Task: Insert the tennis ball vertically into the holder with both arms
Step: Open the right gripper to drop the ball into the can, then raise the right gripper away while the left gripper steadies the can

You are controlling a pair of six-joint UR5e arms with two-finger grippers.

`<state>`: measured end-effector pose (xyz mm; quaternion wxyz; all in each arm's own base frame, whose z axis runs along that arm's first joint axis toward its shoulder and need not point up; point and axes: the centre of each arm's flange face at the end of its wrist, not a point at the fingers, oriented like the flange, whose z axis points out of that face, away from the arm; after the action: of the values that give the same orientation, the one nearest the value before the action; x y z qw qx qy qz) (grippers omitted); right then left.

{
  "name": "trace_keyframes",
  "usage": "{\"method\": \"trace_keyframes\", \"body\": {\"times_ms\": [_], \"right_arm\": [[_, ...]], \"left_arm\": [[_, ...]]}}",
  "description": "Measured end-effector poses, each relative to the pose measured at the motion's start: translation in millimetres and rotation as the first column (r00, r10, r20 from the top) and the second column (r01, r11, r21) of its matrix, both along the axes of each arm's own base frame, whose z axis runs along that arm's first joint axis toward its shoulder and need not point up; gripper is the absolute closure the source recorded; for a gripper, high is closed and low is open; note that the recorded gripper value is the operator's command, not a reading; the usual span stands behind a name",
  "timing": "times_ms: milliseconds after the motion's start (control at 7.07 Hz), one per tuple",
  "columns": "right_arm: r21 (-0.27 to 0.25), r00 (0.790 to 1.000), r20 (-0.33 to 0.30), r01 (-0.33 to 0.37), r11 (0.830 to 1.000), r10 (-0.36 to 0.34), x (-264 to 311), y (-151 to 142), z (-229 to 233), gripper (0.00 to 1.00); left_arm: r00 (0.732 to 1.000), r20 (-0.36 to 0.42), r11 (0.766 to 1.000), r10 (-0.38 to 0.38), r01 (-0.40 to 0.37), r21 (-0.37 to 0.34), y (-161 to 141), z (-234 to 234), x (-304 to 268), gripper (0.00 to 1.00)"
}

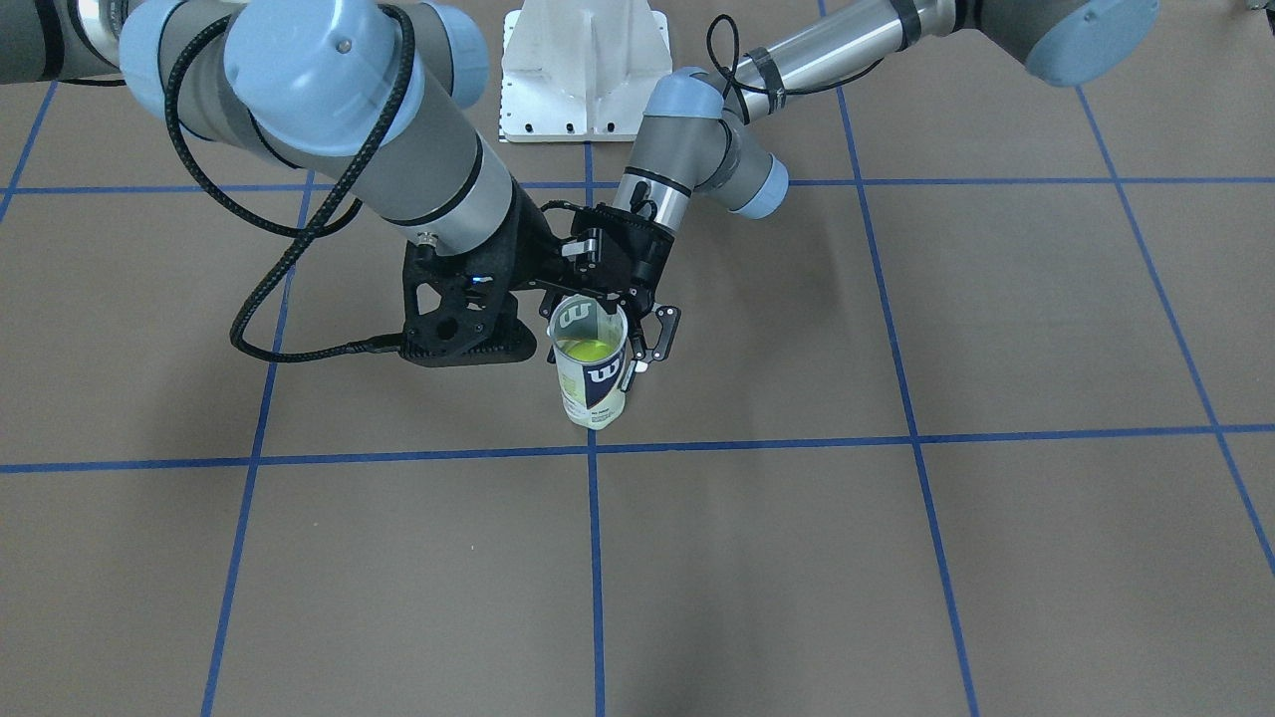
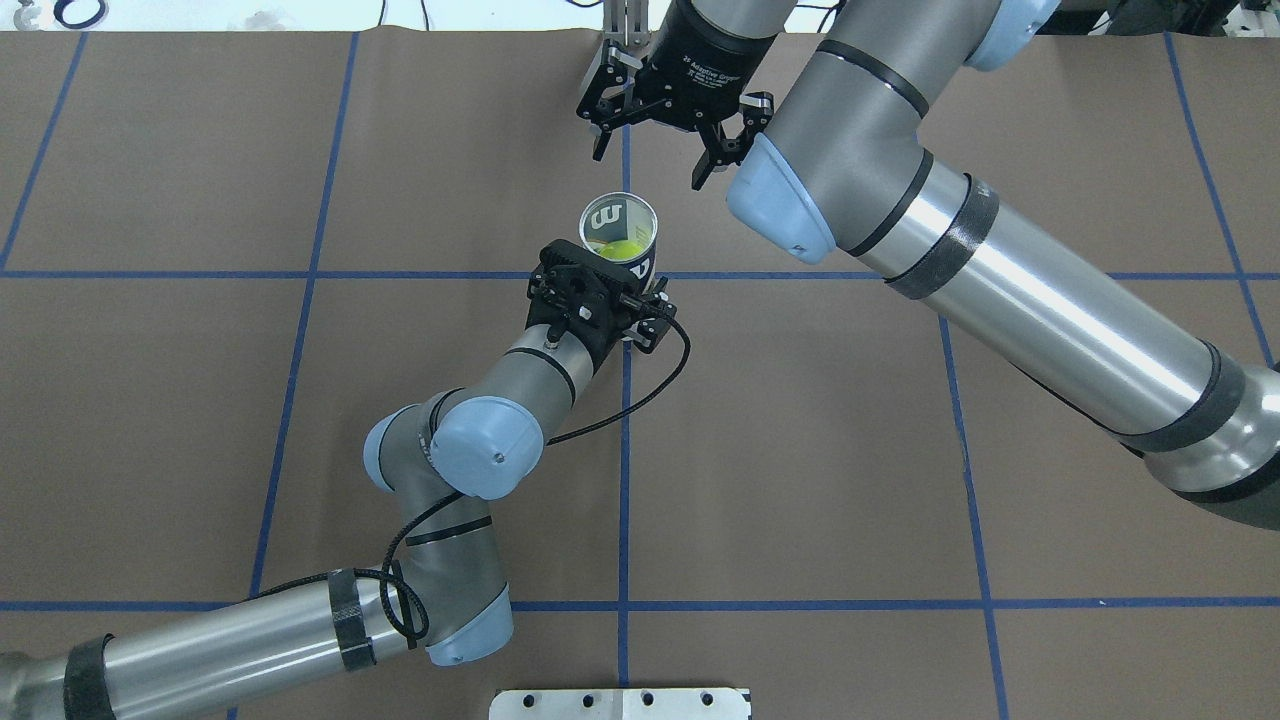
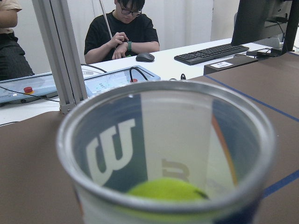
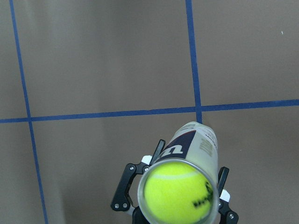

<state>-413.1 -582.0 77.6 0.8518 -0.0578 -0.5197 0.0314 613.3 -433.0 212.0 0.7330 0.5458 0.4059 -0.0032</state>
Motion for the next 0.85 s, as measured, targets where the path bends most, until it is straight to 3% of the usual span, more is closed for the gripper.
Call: {"method": "trace_keyframes", "body": {"times_ms": [424,849], "right_arm": [[0.003,1.000,0.006,-0.021,1.000,0.021,19,-9,2,0.00],[-0.005,0.999,0.020,-0.044,0.999,0.044,46,-23,1,0.00]], "left_arm": [[1.000,-0.003,1.000,0.009,-0.009,0.000,1,-2,0,0.01],[0.995,-0.007,0.995,0.097,-0.097,-0.006,8,-5,4,0.01]]}}
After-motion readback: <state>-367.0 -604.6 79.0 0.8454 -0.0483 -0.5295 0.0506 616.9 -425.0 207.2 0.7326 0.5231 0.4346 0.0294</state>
